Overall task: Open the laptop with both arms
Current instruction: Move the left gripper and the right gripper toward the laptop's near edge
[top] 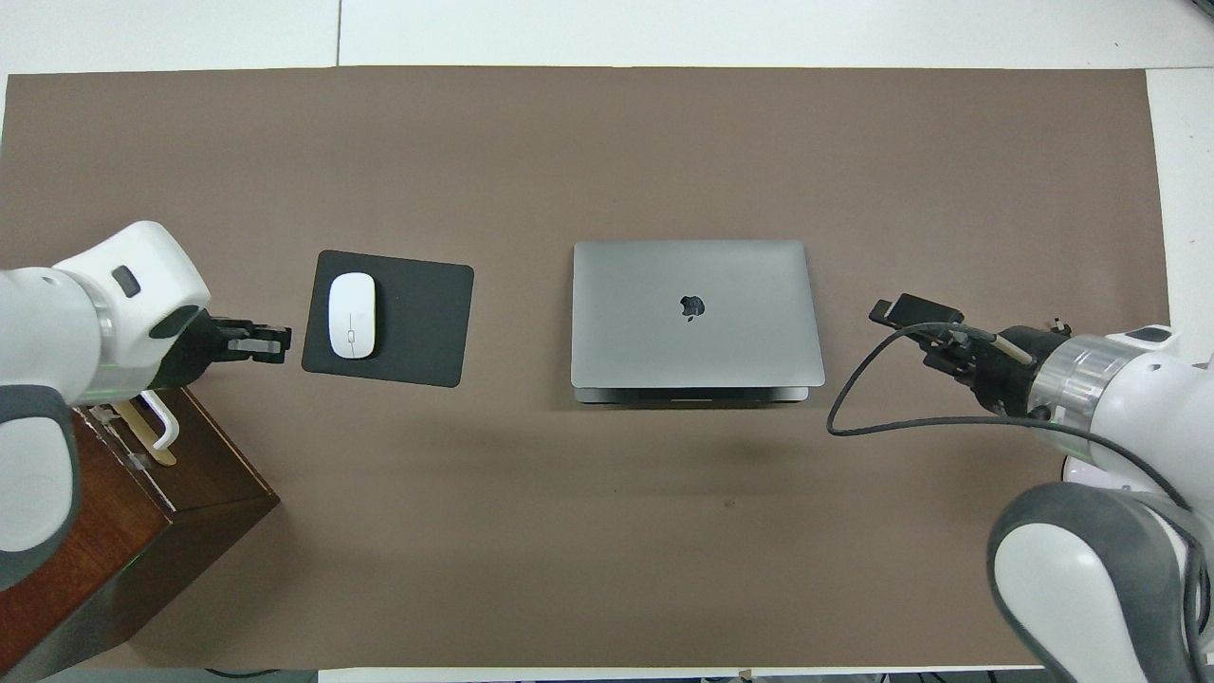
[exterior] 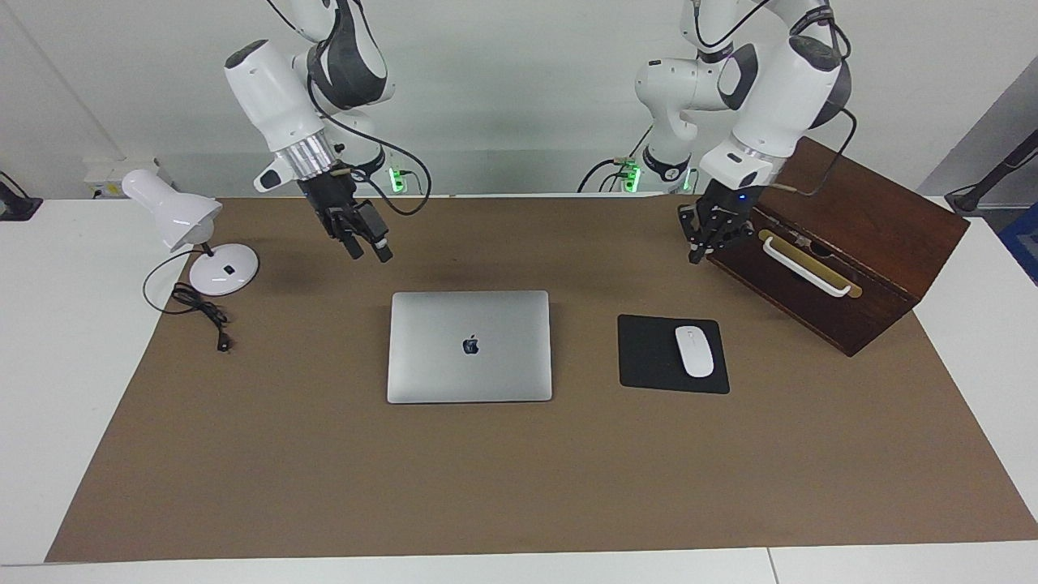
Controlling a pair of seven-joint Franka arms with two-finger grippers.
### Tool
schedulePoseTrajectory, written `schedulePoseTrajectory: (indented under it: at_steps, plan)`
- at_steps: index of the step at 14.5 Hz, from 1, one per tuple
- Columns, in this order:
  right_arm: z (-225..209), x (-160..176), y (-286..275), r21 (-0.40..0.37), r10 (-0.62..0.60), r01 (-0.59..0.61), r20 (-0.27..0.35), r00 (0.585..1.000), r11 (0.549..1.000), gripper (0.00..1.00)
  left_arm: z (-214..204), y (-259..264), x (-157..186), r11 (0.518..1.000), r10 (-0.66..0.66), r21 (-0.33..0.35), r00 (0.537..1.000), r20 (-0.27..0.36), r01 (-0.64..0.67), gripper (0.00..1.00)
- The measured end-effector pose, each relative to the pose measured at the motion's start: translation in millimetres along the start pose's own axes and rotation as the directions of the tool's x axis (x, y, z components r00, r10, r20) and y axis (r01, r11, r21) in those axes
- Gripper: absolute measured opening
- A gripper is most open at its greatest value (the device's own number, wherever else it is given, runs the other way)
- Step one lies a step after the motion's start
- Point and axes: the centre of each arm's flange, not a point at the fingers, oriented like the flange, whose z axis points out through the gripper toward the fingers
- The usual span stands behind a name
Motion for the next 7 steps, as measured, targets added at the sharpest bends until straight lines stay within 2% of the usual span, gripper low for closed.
schedulePoseTrajectory:
  at_steps: [4,7]
  plan:
    - [24.0,-44.0,-7.7,0.016,0.021,-0.021,0.003,1.000,1.000,1.00,38.9,26.7,-23.8,0.999,0.044,-0.005,0.997,-0.067,-0.044,0.01]
    - [35.7,-55.9,-3.0,0.021,0.007,-0.007,-0.011,1.000,1.000,1.00,68.9,46.7,-45.4,0.996,0.084,0.000,0.987,-0.135,-0.084,0.01]
